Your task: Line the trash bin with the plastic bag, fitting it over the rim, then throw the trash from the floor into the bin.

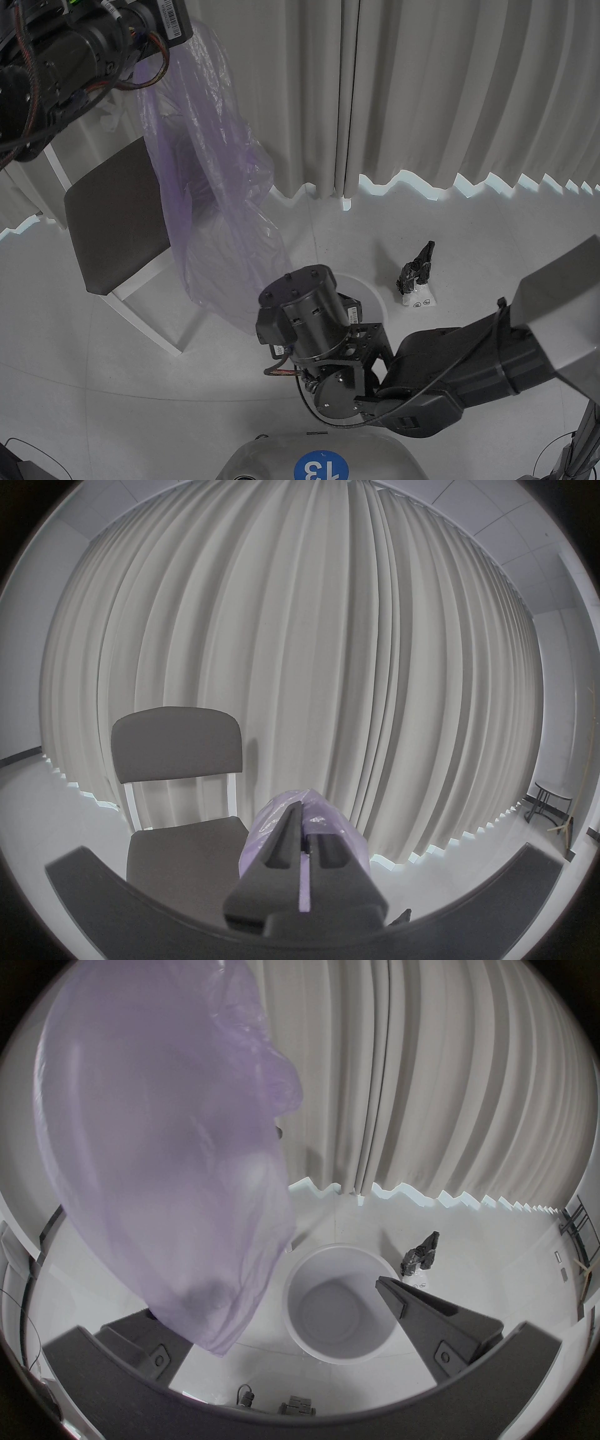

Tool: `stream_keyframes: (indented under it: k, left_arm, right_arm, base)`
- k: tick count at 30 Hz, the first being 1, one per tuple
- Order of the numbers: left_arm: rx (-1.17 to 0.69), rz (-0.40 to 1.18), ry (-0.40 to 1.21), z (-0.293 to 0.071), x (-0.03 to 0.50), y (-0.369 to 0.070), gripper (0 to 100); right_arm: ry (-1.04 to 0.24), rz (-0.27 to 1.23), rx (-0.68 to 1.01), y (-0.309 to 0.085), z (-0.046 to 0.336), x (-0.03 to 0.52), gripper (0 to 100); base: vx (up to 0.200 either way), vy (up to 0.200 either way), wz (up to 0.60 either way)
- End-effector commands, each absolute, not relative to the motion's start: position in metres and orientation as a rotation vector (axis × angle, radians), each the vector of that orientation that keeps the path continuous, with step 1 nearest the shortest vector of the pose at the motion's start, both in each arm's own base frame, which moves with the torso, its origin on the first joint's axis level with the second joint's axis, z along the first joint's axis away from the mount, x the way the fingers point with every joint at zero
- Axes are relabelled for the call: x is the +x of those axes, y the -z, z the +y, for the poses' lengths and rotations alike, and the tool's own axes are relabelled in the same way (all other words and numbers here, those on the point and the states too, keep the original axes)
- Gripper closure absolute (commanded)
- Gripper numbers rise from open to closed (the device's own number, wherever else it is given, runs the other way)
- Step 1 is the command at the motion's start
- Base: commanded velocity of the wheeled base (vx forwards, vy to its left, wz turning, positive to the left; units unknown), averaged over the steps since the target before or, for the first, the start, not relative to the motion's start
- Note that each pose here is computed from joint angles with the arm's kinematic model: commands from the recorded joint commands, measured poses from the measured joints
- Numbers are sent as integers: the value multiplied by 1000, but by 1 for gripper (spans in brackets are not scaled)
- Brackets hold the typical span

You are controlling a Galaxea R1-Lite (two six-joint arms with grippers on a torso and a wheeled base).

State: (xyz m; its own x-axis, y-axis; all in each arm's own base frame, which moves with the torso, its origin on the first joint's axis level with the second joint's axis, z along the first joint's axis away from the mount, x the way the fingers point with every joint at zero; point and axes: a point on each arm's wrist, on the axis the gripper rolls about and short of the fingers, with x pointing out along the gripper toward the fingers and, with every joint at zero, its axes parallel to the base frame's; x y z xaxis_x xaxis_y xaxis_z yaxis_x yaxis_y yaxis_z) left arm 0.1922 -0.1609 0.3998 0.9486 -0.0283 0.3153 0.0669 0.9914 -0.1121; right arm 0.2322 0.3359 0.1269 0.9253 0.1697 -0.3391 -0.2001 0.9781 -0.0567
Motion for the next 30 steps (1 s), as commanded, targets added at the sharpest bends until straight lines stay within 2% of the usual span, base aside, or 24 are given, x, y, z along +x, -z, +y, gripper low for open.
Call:
stream_keyframes:
  k: [1, 12, 30]
  left_arm:
    - [-121, -322, 40, -159, 193, -400, 100]
    - [-124, -325, 40, -157, 192, -402, 100]
    - [-126, -327, 35, -156, 191, -402, 100]
  right_arm:
    - [-174, 324, -68, -143, 319, 230, 0]
    - [-127, 328, -55, -142, 305, 244, 0]
    - [-123, 316, -21, -152, 295, 242, 0]
  base:
    - [0, 0, 0]
    - [0, 0, 0]
    - [0, 0, 0]
